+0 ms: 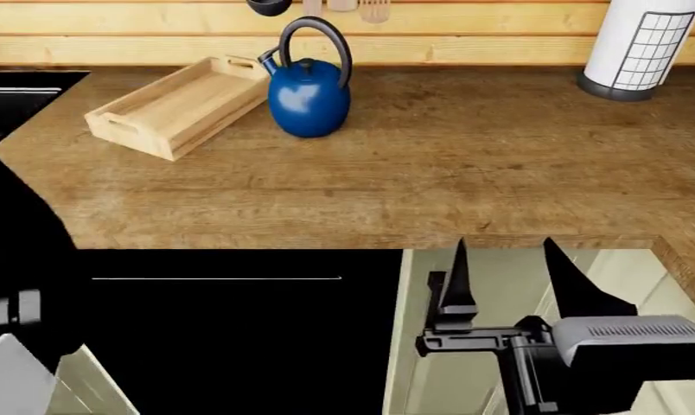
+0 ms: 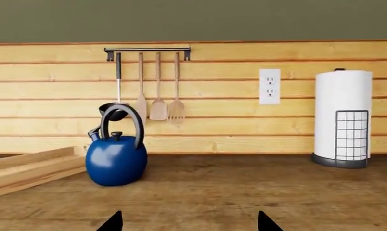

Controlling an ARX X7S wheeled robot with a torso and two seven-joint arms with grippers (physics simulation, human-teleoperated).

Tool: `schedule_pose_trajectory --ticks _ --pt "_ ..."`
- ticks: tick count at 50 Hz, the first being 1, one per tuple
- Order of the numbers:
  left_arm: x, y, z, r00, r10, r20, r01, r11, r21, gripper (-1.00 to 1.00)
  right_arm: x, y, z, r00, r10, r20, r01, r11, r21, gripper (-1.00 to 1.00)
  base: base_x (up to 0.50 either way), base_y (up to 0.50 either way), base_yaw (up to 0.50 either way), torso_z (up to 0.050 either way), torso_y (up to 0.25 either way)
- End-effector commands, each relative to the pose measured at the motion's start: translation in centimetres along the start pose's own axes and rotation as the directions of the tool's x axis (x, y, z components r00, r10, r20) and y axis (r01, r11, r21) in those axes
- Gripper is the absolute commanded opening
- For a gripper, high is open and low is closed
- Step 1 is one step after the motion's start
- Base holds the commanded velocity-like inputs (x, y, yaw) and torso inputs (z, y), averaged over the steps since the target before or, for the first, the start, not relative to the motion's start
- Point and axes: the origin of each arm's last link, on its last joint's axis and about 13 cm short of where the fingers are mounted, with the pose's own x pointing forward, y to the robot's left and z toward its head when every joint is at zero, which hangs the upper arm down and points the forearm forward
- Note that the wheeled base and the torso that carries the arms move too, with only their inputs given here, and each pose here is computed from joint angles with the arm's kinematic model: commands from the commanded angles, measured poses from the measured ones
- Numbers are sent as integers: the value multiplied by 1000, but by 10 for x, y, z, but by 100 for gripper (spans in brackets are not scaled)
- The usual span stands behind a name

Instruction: Pick the kettle from the counter and place it on the tray. Then pick the mug from the cabinet and place it on the tray. Then close the cabinet doors.

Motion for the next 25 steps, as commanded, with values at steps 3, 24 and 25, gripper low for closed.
schedule_pose_trajectory --ticks 3,24,25 --pt "64 -15 131 997 42 66 -43 999 14 100 3 -4 28 998 -8 65 11 999 -38 100 0 0 0 50 0" --pt "62 -31 133 994 58 -95 -38 978 206 100 18 -11 76 988 -3 157 21 993 -115 100 0 0 0 42 0" --pt "62 -31 134 994 55 -91 -35 977 208 100 21 -12 88 984 -5 176 27 992 -123 100 0 0 0 0 0"
